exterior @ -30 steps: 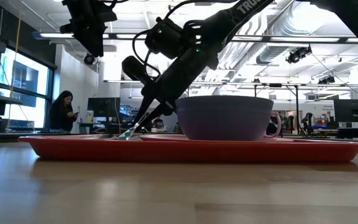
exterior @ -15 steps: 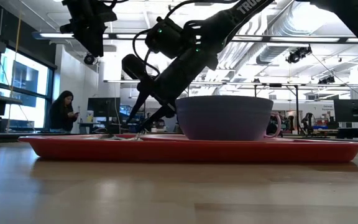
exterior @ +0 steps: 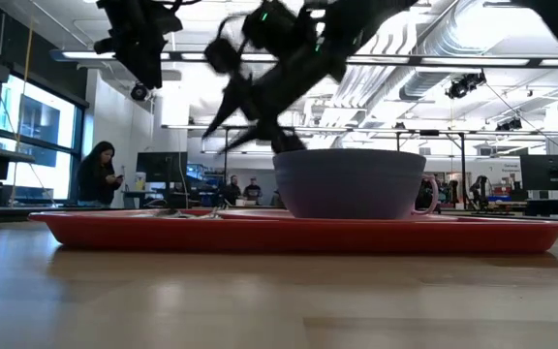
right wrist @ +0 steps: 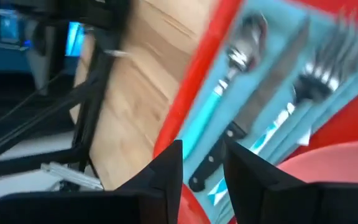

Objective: Set up tray
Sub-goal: Adjust the red tray

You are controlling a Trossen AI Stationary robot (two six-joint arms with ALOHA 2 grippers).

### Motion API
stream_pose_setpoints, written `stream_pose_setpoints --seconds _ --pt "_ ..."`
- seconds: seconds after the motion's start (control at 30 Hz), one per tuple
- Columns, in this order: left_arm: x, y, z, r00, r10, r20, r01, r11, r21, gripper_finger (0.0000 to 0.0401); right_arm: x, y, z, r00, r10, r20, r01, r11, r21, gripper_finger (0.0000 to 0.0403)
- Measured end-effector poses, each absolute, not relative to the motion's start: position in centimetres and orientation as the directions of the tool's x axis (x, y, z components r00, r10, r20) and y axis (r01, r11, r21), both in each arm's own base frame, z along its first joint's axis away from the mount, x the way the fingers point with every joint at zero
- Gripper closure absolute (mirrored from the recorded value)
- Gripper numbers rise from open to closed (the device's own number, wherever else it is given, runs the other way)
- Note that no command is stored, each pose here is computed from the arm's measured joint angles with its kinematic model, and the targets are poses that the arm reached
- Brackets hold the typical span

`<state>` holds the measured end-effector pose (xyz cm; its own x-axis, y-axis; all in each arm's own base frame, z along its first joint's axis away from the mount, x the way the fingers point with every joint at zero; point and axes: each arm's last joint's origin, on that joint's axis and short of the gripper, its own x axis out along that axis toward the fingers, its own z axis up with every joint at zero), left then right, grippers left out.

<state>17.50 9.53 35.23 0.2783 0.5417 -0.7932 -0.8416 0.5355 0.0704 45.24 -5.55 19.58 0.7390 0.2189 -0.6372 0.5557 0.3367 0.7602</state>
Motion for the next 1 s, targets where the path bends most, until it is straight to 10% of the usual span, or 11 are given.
stream_pose_setpoints --seconds 0.33,0.6,1.0 --pt "17.8 8.1 35.3 0.456 0.278 -0.845 -0.723 0.669 -0.17 0.0265 39.3 -5.4 29.3 0.742 0.059 -0.668 0.483 0.643 0.594 0.032" --pt "19.4 4.0 35.0 0.507 0.063 -0.859 -0.544 0.797 -0.263 0.0265 30.4 -3.1 35.3 0.596 -0.104 -0.796 0.66 0.628 0.412 0.032" --pt "20.5 0.0 29.2 0.346 0.014 -0.938 -0.665 0.709 -0.235 0.0265 20.8 3.6 27.9 0.188 0.113 -0.976 0.832 0.51 0.219 0.0321"
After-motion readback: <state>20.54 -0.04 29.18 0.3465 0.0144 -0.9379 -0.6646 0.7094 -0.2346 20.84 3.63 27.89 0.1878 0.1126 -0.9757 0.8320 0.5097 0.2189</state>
